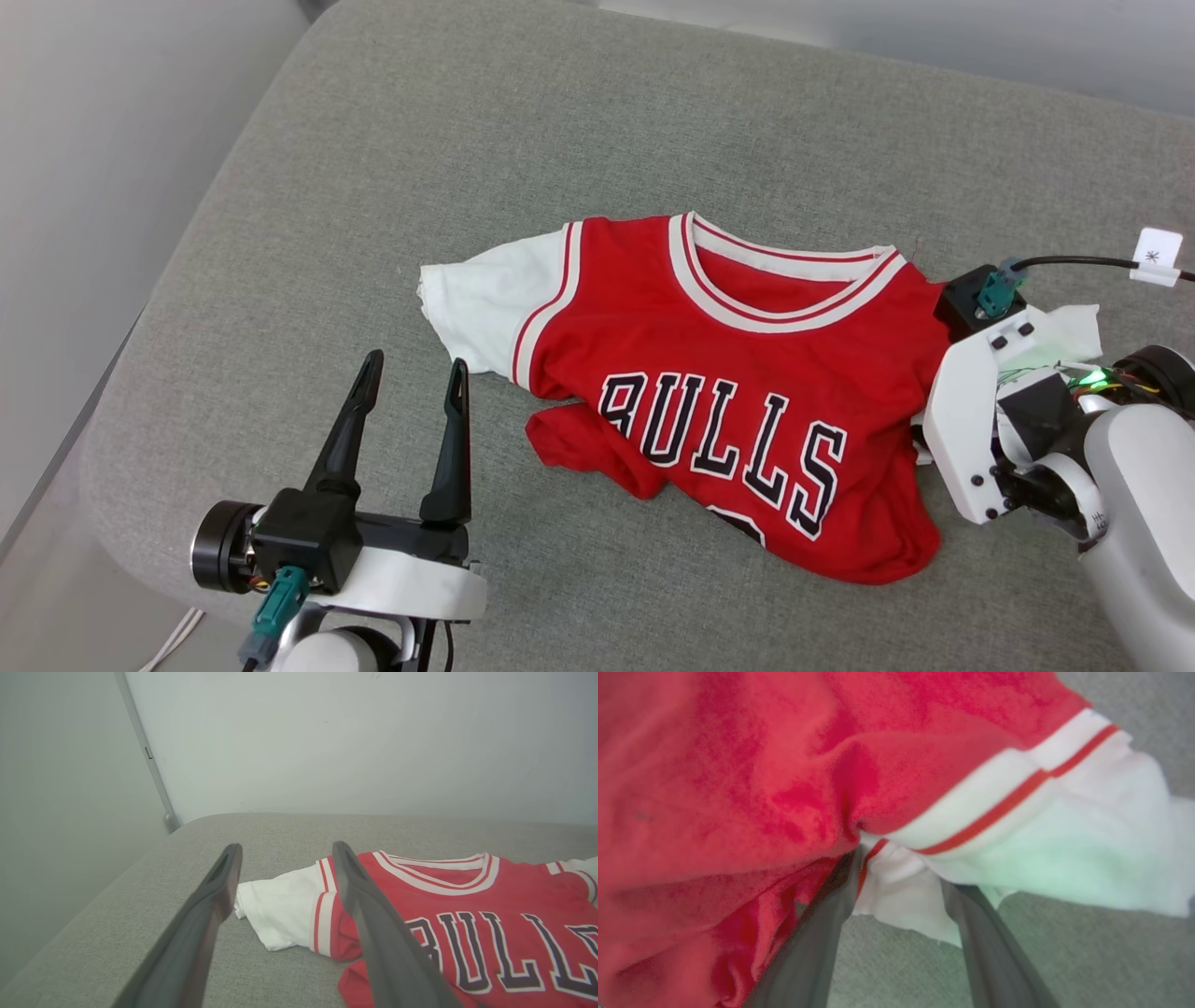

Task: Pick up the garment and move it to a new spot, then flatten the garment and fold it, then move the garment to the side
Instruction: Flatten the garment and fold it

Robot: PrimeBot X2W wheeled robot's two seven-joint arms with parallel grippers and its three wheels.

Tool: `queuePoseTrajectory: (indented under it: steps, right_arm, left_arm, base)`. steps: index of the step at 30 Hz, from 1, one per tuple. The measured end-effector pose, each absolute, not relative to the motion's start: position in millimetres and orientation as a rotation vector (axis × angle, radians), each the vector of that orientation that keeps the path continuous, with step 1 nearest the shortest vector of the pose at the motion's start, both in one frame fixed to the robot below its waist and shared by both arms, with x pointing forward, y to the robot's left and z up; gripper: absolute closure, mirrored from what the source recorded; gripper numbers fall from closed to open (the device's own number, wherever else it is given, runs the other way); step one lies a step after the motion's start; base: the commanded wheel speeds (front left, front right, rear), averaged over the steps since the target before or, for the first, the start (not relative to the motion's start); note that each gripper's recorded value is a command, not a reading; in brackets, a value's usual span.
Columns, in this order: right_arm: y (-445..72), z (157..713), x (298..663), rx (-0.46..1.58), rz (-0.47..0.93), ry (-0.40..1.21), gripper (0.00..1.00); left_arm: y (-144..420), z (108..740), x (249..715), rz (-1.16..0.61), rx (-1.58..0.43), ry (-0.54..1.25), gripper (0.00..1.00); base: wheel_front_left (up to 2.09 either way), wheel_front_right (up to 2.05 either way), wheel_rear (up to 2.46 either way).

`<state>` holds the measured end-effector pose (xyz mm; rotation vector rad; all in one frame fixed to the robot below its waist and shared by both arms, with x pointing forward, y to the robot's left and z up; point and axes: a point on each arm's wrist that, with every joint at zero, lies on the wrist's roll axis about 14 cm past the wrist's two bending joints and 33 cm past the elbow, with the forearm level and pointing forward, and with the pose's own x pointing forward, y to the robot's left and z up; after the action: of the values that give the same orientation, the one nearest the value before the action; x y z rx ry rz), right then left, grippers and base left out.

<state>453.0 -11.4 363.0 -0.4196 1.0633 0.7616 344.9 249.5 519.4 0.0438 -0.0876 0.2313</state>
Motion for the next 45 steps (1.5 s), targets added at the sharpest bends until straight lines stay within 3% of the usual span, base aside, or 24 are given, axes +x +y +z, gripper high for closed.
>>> queuePoseTrajectory:
  steps: [8, 17, 25, 30, 31, 32, 33, 38, 45]
  right_arm:
    - [-38, 368, 457, -0.427, 0.705, 1.041, 1.00]
    - [-148, 389, 469, -0.458, 0.435, 1.035, 1.00]
    - [-239, 396, 448, -0.420, 0.201, 1.080, 1.00]
    - [-260, 380, 421, -0.361, 0.141, 1.118, 1.00]
    - [-258, 379, 421, -0.340, 0.140, 1.100, 0.94]
    - [-256, 380, 422, -0.323, 0.137, 1.075, 0.24]
    - [-254, 382, 423, -0.303, 0.136, 1.048, 0.00]
    - [-237, 400, 433, -0.239, 0.150, 0.881, 0.00]
    - [-225, 468, 452, -0.088, 0.128, 0.511, 0.00]
  left_arm:
    - [245, 516, 348, 0.206, 0.040, -0.083, 0.00]
    - [232, 522, 361, 0.142, 0.033, -0.115, 0.00]
    - [214, 522, 370, 0.073, 0.025, -0.122, 0.00]
    - [209, 520, 373, 0.052, 0.024, -0.118, 0.00]
    - [209, 519, 374, 0.048, 0.024, -0.117, 0.00]
    - [208, 519, 374, 0.044, 0.023, -0.118, 0.00]
    - [206, 520, 375, 0.038, 0.024, -0.120, 0.00]
    - [203, 527, 378, 0.015, 0.025, -0.146, 0.00]
    - [197, 544, 383, -0.015, -0.013, -0.202, 0.00]
  base:
    - [0.00, 0.00, 0.00]
    - [0.00, 0.00, 0.00]
    - [0.00, 0.00, 0.00]
    - [0.00, 0.00, 0.00]
    - [0.00, 0.00, 0.00]
    - [0.00, 0.00, 0.00]
    - [0.00, 0.00, 0.00]
    - [0.00, 0.00, 0.00]
    - [0.00, 0.00, 0.00]
